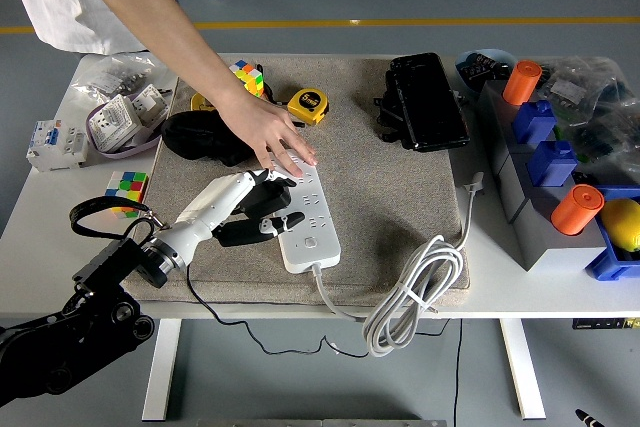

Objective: Put the plug near the board,insert it into the board,press the button,pull the plug out

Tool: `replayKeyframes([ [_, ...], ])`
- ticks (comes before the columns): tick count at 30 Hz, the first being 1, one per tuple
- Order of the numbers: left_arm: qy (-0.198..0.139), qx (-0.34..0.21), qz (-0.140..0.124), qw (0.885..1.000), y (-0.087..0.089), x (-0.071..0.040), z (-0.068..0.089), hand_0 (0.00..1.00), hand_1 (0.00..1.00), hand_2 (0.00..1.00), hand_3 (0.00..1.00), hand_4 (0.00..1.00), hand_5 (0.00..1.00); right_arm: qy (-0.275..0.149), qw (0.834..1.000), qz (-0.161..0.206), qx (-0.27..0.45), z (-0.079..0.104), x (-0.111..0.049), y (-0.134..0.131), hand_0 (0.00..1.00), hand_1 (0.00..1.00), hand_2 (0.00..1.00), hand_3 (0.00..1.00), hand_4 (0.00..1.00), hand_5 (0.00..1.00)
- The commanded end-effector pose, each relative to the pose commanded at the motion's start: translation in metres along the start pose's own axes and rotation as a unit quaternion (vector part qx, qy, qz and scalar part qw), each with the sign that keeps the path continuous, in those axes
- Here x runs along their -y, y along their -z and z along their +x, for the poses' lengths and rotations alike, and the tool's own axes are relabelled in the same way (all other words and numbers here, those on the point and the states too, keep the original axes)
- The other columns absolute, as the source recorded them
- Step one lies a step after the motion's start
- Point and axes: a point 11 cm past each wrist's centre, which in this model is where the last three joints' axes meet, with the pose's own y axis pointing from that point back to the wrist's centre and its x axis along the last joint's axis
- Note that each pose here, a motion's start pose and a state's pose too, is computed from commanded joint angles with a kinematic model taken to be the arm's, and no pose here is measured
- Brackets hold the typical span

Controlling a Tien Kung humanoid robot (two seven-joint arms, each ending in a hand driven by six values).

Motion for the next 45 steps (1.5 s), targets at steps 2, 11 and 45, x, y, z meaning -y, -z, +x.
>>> replayKeyframes([
  [2, 0.003, 0.0, 0.001, 1.0, 0.0, 0.0, -0.001, 0.741, 0.75, 0.742, 0.721, 0.872, 0.843, 0.001, 1.0, 0.0, 0.0, 0.0, 0.0, 0.0, 0.652, 0.705, 0.714, 0.632, 0.926, 0.526],
  [11, 0.009, 0.002, -0.004, 1.0, -0.003, 0.002, -0.003, 0.738, 0.745, 0.737, 0.715, 0.871, 0.848, 0.001, 1.0, 0.001, 0.001, -0.001, 0.0, 0.0, 0.652, 0.706, 0.714, 0.633, 0.926, 0.527],
  [45, 0.026, -0.002, -0.013, 1.0, -0.011, 0.014, -0.008, 0.719, 0.726, 0.728, 0.706, 0.872, 0.851, 0.001, 1.0, 0.002, 0.005, -0.001, 0.0, 0.0, 0.655, 0.704, 0.71, 0.633, 0.925, 0.524],
])
